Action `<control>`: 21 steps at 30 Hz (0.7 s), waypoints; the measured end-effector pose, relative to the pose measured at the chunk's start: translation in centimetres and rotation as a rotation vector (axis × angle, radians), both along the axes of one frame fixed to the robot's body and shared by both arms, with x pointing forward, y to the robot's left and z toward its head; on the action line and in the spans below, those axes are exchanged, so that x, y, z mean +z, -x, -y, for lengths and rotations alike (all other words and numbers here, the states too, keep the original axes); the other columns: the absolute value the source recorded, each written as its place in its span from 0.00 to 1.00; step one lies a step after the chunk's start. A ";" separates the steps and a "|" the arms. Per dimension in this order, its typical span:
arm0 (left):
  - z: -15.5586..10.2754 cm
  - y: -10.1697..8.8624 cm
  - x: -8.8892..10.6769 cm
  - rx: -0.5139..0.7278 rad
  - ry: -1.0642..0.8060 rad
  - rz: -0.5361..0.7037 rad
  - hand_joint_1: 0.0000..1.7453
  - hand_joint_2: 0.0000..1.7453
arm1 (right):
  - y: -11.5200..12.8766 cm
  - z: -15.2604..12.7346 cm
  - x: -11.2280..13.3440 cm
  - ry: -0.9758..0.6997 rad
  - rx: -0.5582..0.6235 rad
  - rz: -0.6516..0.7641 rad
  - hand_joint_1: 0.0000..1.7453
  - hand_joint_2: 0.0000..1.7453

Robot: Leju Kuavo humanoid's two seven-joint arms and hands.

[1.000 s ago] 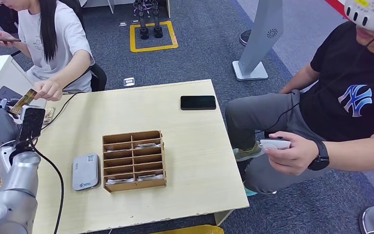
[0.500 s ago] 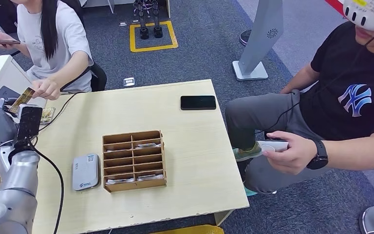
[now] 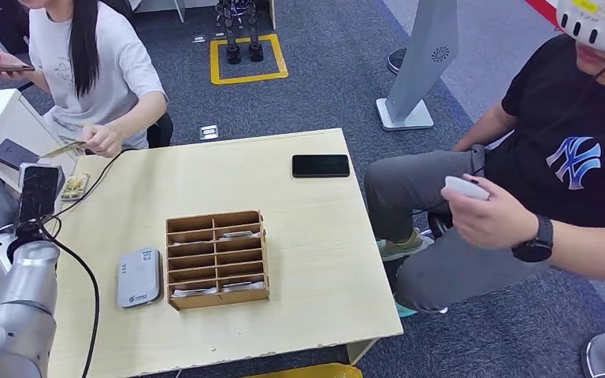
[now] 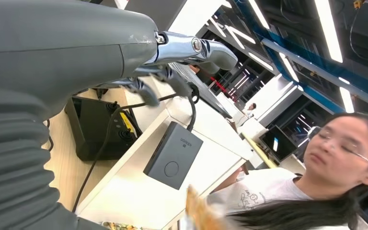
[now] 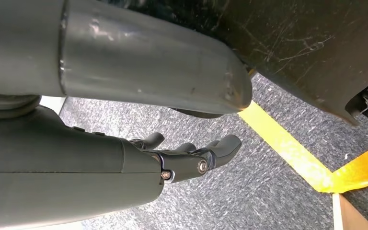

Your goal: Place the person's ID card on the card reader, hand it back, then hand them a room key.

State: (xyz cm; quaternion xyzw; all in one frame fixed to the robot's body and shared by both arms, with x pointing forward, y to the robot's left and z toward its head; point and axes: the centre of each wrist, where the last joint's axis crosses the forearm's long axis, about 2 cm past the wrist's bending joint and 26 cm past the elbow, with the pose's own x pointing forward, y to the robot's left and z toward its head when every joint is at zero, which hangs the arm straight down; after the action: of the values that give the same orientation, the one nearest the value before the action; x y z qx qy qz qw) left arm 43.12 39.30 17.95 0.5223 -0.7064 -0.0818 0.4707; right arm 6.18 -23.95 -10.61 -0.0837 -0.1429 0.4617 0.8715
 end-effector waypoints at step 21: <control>4.5 0.9 -2.3 -0.545 0.105 -0.089 0.00 1.00 | 0.1 -0.2 0.0 -0.004 -0.046 0.000 0.00 0.00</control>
State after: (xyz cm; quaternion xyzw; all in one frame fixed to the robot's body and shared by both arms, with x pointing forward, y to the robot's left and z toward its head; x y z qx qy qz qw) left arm 42.20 34.77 15.63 0.2840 -0.8026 -0.1913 0.4883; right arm 6.11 -23.79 -10.61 -0.0850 -0.1417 0.4413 0.8820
